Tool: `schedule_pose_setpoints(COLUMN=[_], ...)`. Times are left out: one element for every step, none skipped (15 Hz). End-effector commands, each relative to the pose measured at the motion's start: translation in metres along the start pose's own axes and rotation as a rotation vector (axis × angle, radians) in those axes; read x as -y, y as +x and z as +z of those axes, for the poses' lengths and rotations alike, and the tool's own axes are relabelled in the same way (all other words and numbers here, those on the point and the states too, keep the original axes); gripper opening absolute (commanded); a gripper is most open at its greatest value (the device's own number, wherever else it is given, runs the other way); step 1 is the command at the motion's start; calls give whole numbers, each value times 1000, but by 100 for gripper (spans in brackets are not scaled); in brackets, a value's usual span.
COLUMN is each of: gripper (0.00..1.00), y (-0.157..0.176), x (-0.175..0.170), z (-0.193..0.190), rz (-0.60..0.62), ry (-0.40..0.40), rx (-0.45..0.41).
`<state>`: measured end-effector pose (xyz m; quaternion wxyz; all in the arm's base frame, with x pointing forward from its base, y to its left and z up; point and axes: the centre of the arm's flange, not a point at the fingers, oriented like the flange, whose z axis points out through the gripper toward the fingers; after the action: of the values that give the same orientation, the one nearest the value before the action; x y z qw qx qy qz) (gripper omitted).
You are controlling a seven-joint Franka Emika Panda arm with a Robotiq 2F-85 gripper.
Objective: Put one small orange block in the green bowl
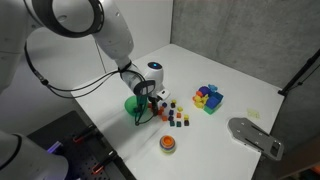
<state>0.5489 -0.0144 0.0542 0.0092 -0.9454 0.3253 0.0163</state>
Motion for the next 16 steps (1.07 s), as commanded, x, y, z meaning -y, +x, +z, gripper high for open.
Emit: schedule_pose_setpoints(gripper=[100, 100, 100, 100, 100, 100, 92, 74, 66, 58, 49, 40, 33, 25, 18, 9], y=[3, 2, 2, 2, 2, 2, 2, 2, 2, 2, 2, 1, 1, 1, 2, 3], x=[9, 10, 11, 13, 15, 17, 18, 18, 18, 19, 19, 19, 19, 20, 20, 20], z=[12, 13, 14, 15, 15, 15, 15, 15, 16, 16, 17, 17, 18, 20, 21, 17], rz=[10, 11, 12, 10, 8, 7, 6, 7, 7, 8, 8, 8, 8, 9, 12, 14], ry=[17, 21, 24, 28, 31, 34, 36, 37, 38, 39, 40, 42, 42, 41, 40, 44], rx=[-3, -6, -9, -12, -15, -17, -19, -21, -23, -24, -23, -25, -27, -30, -34, -36])
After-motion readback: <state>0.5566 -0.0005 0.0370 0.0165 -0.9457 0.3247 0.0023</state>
